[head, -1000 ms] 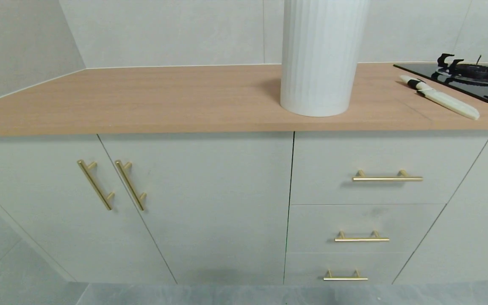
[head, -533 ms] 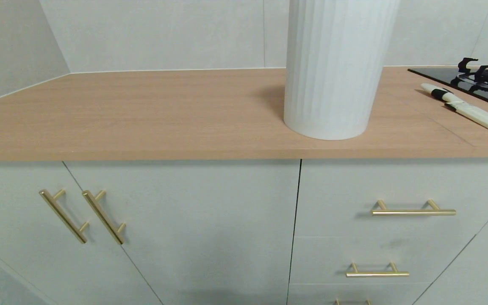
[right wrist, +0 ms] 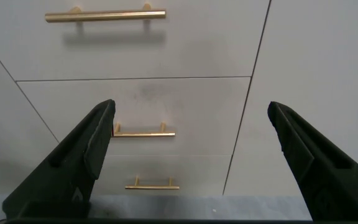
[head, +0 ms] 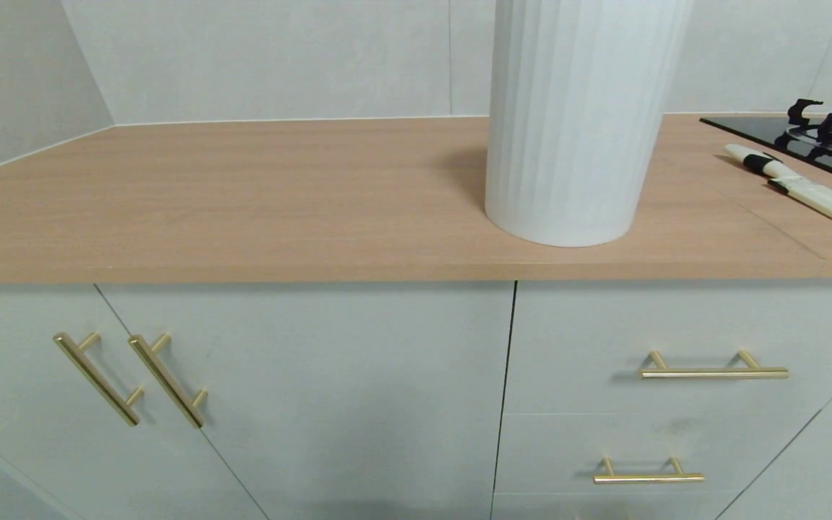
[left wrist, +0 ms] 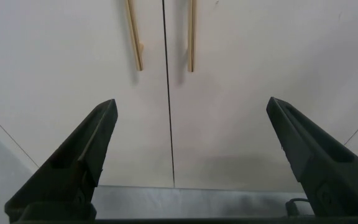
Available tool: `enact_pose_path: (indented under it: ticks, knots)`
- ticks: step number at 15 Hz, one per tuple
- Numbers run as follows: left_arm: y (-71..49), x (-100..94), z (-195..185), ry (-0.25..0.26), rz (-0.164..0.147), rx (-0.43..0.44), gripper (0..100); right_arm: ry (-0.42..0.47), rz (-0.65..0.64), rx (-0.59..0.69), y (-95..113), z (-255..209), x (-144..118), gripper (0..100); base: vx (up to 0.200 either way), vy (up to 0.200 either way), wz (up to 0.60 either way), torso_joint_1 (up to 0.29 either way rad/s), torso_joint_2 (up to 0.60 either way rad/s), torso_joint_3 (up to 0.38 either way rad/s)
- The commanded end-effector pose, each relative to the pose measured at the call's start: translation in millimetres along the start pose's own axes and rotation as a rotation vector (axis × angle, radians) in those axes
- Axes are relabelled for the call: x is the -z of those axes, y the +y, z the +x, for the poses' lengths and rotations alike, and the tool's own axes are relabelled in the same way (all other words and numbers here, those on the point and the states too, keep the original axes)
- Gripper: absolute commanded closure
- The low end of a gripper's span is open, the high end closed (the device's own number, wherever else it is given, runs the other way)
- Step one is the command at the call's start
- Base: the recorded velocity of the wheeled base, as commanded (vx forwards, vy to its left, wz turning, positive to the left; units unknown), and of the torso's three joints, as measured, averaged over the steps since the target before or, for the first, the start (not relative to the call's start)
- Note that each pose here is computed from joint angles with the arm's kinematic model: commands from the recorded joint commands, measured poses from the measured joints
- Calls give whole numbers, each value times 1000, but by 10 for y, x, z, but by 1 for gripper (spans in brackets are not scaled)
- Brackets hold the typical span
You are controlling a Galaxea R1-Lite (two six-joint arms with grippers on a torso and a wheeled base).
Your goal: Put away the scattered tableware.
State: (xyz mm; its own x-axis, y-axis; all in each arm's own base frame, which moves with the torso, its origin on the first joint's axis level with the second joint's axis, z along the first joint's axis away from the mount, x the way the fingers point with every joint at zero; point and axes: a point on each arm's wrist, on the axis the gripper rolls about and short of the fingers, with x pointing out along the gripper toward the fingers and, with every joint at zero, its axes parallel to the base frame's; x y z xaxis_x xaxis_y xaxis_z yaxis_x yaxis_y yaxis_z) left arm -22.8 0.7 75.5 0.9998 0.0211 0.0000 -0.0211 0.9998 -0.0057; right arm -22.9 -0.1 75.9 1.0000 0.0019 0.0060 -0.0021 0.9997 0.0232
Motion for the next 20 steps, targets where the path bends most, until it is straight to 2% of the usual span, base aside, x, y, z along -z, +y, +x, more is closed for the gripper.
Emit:
enact_pose_path:
  ticks: [1,6,20]
  knots:
    - [0,0,0,0,0,0,0,0,0,0,0,1,-2,0,0,-200,0,2,2,2]
    - [0,0,0,0,0,0,0,0,1,0,0,1,-2,0,0,-200,0,-3,1,1]
    - [0,0,0,0,0,0,0,0,1,0,0,1,-2,0,0,0,0,0,0,0]
